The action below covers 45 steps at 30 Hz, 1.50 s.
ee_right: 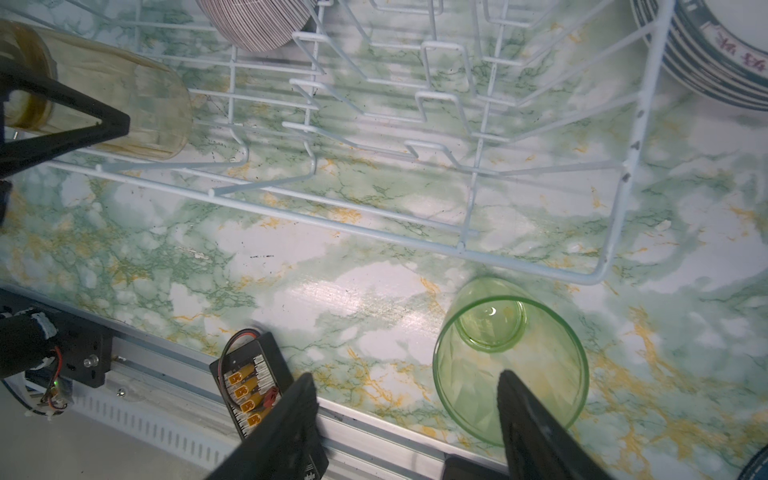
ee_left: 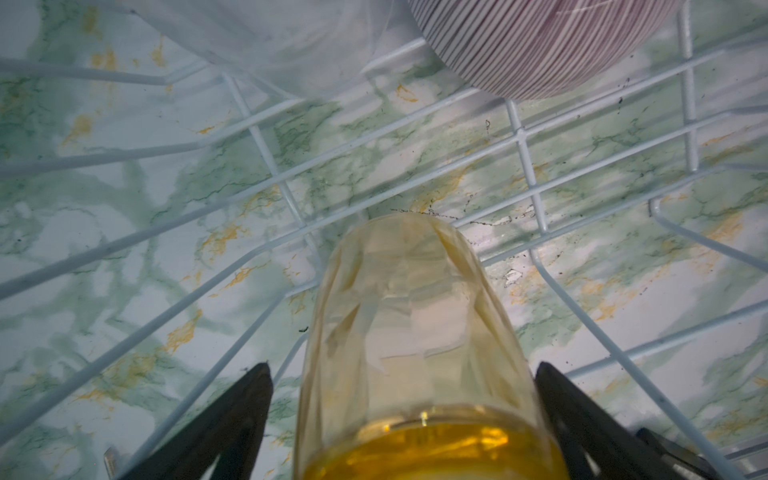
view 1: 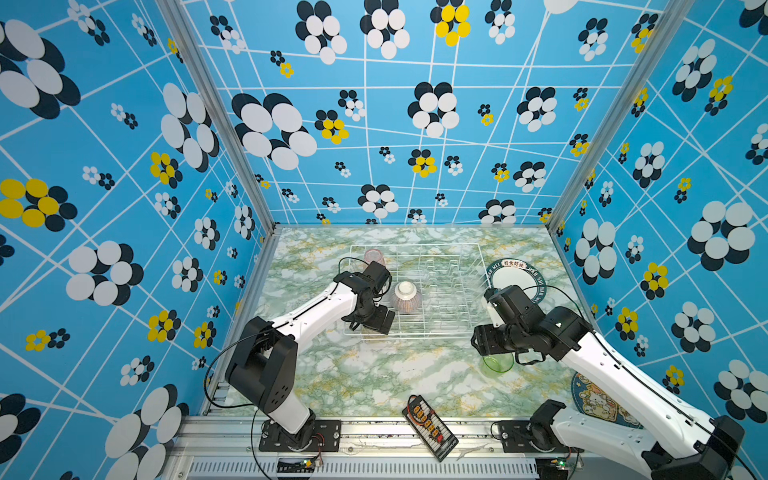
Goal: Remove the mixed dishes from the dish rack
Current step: 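Lift the yellow glass out of the rack with left gripper while right approaches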
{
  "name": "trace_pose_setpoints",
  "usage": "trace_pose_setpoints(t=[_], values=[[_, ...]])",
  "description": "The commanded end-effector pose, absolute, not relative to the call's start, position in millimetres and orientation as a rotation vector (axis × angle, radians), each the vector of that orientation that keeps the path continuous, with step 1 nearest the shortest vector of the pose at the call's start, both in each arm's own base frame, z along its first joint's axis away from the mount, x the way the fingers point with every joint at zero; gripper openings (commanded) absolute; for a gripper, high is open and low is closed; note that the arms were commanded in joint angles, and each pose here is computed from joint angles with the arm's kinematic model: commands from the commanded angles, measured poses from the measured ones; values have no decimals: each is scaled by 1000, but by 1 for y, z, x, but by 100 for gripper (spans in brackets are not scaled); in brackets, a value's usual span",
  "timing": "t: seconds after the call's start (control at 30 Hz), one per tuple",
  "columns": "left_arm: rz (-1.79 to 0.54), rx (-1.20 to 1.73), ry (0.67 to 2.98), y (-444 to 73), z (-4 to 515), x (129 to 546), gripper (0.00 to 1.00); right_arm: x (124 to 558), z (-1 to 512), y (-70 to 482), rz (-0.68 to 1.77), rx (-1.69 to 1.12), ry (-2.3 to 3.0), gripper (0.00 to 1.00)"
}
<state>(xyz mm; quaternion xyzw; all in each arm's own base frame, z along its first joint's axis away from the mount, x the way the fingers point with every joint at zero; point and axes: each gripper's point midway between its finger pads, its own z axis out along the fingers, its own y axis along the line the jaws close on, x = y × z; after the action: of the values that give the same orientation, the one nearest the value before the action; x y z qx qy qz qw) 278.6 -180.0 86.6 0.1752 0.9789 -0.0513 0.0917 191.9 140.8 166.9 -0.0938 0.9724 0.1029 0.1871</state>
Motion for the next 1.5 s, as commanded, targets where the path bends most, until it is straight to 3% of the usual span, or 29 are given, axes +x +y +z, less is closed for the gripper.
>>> trace_pose_setpoints(t=[0.0, 0.27, 0.37, 0.57, 0.97, 1.27, 1.47], values=[[-103, 556, 2954, -178, 82, 272, 96, 196, 171, 147, 308, -289, 2718, 71], [-72, 562, 2983, -176, 80, 270, 70, 197, 167, 148, 300, -298, 2718, 73], [-96, 566, 2992, -178, 80, 268, 65, 198, 166, 149, 308, -298, 2715, 73], [-260, 566, 2958, -193, 95, 267, 63, 202, 172, 165, 417, -311, 2674, 73], [-645, 486, 2835, -203, 145, 274, 60, 207, 223, 232, 955, -415, 2372, 71], [-1080, 474, 2642, -229, 198, 273, 59, 210, 246, 264, 1186, -501, 2182, 68], [-1358, 503, 2473, -252, 234, 270, 58, 215, 254, 279, 1299, -504, 2091, 58]])
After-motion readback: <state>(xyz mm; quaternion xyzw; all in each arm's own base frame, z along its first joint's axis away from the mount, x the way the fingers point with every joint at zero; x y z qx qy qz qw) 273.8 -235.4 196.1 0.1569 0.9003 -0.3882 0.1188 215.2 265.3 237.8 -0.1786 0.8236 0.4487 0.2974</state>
